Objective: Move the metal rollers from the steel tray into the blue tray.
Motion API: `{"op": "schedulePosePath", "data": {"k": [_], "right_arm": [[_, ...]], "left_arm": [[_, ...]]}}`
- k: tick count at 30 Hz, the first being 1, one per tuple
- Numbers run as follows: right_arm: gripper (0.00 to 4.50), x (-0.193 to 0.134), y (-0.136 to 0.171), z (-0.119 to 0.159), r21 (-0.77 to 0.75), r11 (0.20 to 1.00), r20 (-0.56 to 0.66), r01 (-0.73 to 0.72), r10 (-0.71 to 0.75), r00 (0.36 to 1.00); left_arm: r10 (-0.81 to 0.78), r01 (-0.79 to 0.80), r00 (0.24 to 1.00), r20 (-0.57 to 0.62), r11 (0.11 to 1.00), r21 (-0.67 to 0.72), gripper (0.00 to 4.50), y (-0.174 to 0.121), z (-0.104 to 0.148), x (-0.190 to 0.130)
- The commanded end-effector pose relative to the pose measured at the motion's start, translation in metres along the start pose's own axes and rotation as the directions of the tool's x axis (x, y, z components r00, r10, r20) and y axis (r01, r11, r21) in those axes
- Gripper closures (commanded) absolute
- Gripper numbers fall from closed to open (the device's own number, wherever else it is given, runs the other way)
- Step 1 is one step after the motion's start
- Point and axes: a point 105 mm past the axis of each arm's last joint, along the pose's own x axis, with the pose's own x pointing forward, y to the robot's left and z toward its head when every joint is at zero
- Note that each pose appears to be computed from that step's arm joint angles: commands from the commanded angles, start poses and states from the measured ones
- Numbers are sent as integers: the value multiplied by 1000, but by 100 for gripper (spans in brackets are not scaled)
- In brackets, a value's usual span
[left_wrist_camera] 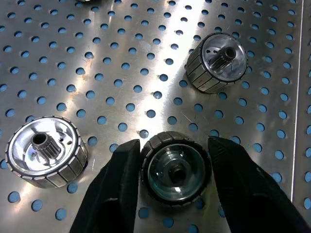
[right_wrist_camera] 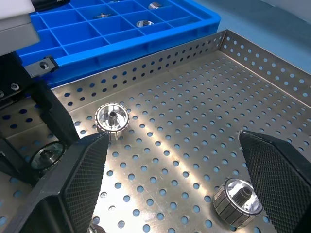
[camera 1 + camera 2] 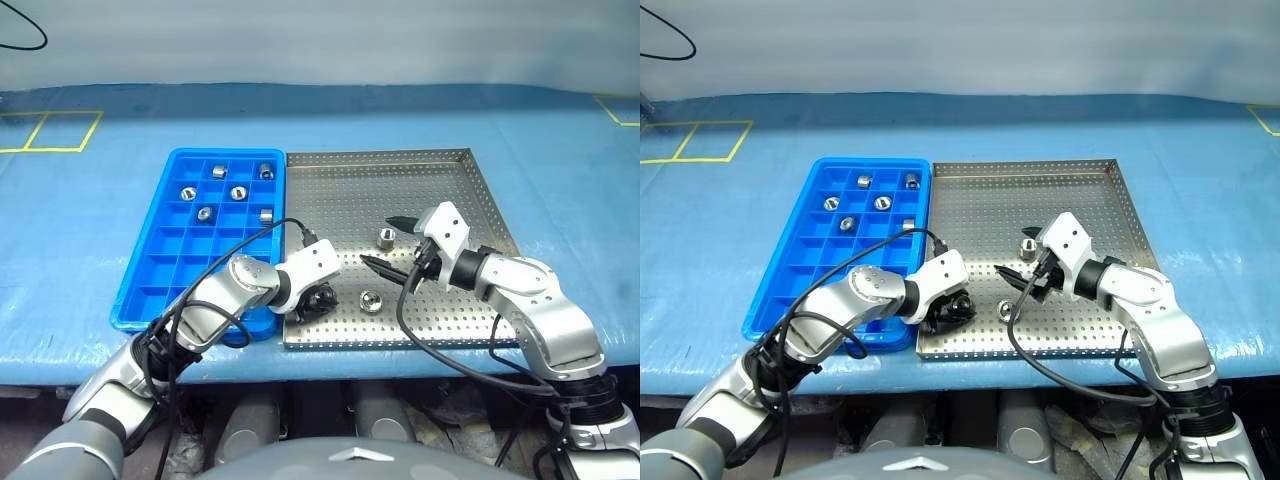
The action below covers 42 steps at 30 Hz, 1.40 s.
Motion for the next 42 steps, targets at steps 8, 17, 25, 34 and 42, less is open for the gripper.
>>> {"op": "schedulePosePath", "data": {"k": [8, 17, 25, 34, 42], "right_arm": [[0, 1, -3, 12, -38, 999, 46, 15, -13, 999], [0, -2, -4, 10, -33, 999, 36, 13, -11, 999], [0, 5, 2, 6, -19, 998, 25, -55, 55, 998], [0, 22, 27, 13, -40, 965, 37, -259, 260, 965], [0, 32, 48, 39, -25, 918, 167, -395, 394, 904]], "left_arm": [[21, -21, 999, 24, 1000, 14, 283, 3, 3, -3], [62, -56, 955, 289, 998, -30, 283, 8, 46, -56], [247, -237, 932, 266, 969, -69, 283, 29, 31, -104], [560, -540, 826, 65, 818, -197, 283, 55, -28, -161], [749, -712, 661, -39, 610, -346, 283, 72, -58, -185]]}}
